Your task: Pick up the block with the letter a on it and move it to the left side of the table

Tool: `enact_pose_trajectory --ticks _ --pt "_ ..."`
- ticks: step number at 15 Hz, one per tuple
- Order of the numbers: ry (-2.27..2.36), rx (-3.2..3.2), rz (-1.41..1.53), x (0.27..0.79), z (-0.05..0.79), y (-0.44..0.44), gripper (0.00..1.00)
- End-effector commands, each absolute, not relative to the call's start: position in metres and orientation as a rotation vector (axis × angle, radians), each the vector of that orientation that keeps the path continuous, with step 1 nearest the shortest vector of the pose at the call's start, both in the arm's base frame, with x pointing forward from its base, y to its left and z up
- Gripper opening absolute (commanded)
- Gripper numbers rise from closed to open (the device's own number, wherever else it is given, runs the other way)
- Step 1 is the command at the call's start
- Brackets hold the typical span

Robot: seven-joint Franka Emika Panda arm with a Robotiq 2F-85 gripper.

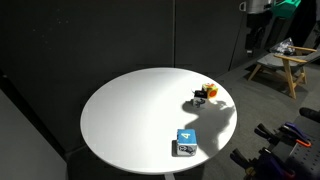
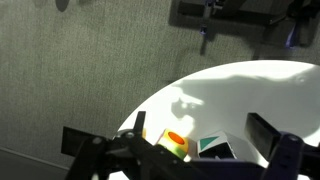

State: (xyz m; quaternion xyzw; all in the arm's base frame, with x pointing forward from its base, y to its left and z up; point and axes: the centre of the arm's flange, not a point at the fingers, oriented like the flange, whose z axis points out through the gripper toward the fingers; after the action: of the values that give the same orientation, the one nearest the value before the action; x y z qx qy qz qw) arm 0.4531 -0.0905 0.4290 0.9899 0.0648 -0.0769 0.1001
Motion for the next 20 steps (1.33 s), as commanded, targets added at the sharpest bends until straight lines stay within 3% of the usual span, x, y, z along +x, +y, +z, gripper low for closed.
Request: enact_pose_trajectory --ticks 1,20 --pt "0.035 2.955 -0.193 0.470 0.418 -0.067 1.00" --pt "-0.798 3.034 0.125 0.547 0.343 -0.035 1.00"
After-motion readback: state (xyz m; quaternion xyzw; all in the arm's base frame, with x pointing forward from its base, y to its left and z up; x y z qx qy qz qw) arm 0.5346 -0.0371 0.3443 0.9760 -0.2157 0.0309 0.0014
